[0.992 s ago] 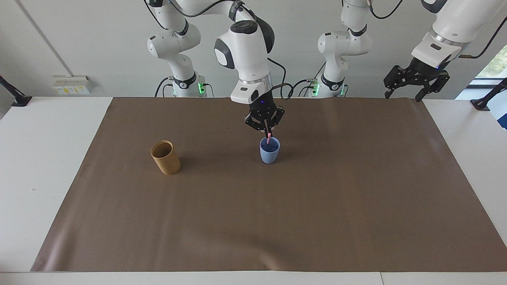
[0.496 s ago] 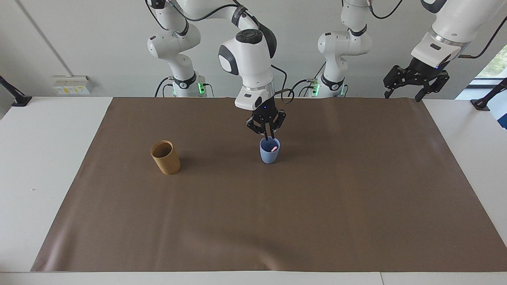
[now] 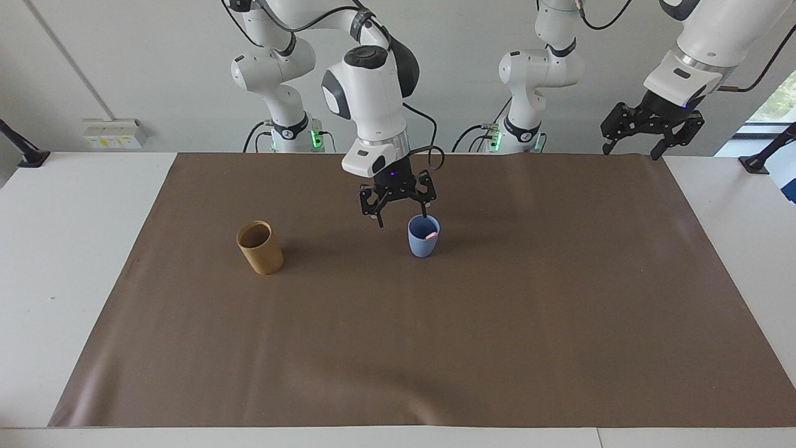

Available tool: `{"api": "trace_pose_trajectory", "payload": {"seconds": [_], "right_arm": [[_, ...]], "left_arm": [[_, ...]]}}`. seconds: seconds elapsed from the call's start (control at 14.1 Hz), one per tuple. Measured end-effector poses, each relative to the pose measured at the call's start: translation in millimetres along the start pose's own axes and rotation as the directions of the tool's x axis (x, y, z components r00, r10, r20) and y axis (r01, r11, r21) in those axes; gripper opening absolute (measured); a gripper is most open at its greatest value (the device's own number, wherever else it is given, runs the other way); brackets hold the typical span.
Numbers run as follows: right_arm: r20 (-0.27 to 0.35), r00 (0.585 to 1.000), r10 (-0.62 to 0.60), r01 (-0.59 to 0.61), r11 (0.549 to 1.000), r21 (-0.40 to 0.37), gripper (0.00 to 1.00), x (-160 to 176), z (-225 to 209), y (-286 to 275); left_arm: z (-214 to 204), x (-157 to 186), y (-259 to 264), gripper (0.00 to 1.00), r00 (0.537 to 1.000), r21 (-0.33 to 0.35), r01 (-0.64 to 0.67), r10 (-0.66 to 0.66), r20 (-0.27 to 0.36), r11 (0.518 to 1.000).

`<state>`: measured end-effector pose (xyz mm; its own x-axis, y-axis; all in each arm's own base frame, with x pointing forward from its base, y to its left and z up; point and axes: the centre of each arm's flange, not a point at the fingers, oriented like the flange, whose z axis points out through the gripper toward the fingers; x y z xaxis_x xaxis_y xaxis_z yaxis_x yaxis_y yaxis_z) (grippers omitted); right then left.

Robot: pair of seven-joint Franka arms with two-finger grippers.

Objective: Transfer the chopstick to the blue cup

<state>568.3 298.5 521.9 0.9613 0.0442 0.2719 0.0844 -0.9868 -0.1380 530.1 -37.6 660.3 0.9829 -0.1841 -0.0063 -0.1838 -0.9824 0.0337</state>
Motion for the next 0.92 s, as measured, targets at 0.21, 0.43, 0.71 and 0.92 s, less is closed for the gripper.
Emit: {"api": "trace_pose_trajectory", "payload": {"seconds": [0.21,0.43,0.71,0.92], "right_arm": [[0.006,0.996,0.092,-0.091,0.995,-0.039,1.00,14,-47,64],[0.044,0.987,0.155,-0.151,0.985,-0.083,1.00,19,-89,119],[0.093,0.973,0.212,-0.199,0.972,-0.126,1.00,19,-125,167],[0.122,0.960,0.251,-0.233,0.961,-0.149,1.00,15,-141,190]], "left_arm": [[0,0,0,1.00,1.000,0.000,-0.001,0.001,0.000,1.000],[0,0,0,1.00,1.000,0.000,-0.001,0.001,0.000,1.000],[0,0,1,1.00,1.000,0.000,-0.002,0.002,0.000,1.000],[0,0,1,1.00,1.000,0.000,-0.002,0.002,0.000,1.000]]}}
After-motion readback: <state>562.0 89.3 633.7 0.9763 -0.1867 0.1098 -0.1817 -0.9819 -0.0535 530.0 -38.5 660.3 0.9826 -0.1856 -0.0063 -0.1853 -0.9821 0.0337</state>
